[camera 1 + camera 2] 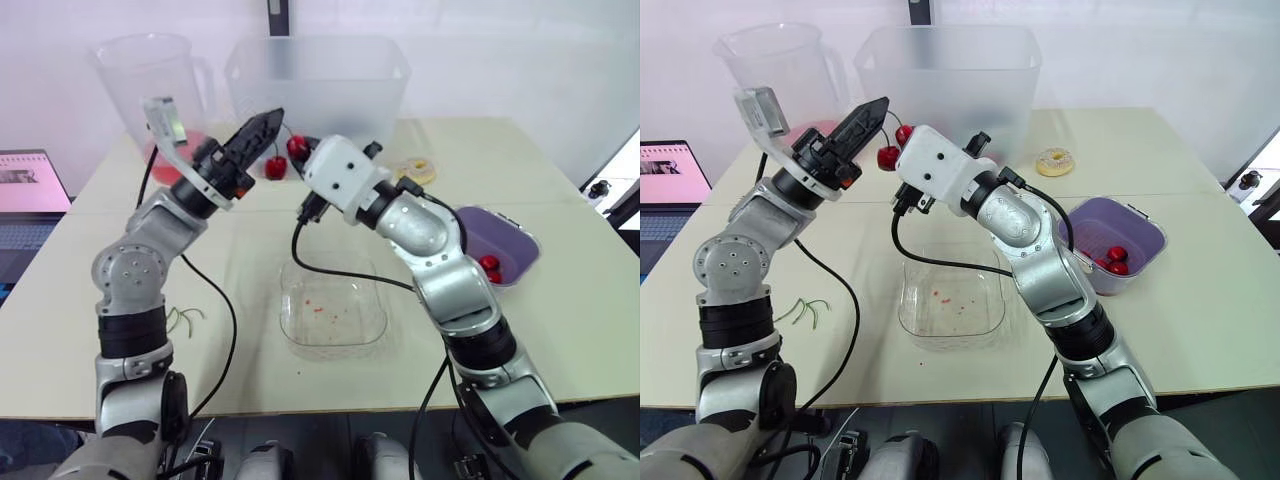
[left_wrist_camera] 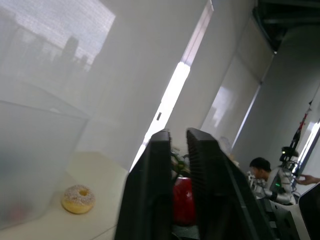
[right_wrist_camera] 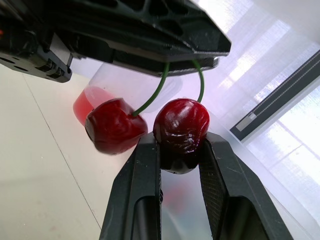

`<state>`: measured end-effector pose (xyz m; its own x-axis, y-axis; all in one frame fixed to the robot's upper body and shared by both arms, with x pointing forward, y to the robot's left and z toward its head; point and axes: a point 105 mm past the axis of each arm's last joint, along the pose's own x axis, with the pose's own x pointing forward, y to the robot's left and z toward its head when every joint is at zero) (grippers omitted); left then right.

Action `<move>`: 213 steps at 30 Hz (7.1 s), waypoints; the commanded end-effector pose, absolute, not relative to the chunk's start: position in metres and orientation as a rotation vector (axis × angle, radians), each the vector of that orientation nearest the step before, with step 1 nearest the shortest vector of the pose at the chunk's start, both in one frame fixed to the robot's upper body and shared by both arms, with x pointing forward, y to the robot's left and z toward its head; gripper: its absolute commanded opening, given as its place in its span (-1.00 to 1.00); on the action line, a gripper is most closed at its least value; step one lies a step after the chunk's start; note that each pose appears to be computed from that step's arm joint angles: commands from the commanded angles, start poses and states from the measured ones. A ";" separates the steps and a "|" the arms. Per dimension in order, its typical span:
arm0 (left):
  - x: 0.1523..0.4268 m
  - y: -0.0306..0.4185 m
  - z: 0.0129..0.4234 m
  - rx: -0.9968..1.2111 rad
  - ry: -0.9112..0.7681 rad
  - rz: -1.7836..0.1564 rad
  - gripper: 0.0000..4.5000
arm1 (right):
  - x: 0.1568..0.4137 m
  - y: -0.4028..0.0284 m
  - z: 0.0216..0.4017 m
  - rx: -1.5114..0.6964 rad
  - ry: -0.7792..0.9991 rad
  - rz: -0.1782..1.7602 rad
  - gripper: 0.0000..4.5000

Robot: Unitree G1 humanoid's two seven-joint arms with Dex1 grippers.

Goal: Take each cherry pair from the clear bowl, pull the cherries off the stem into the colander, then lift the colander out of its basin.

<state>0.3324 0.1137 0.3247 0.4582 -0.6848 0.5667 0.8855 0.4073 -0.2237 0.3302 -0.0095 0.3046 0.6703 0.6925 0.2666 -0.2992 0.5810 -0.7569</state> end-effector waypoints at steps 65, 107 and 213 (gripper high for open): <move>0.291 0.100 0.315 -0.170 -0.266 -1.434 -1.00 | 0.290 -0.031 0.297 0.005 0.051 1.350 -0.36; 0.301 0.103 0.304 -0.178 -0.341 -1.307 -1.00 | 0.378 -0.283 0.210 -0.555 0.451 0.582 -0.66; 0.277 0.092 0.289 -0.172 -0.263 -1.332 -1.00 | 0.379 -0.314 0.214 -0.442 0.458 0.493 -0.20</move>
<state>0.2846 0.0927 0.2795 0.2322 -0.9322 0.2776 0.9719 0.2334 -0.0293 0.3781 -0.3093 0.2013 0.7600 0.3661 -0.5370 -0.5560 0.7941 -0.2455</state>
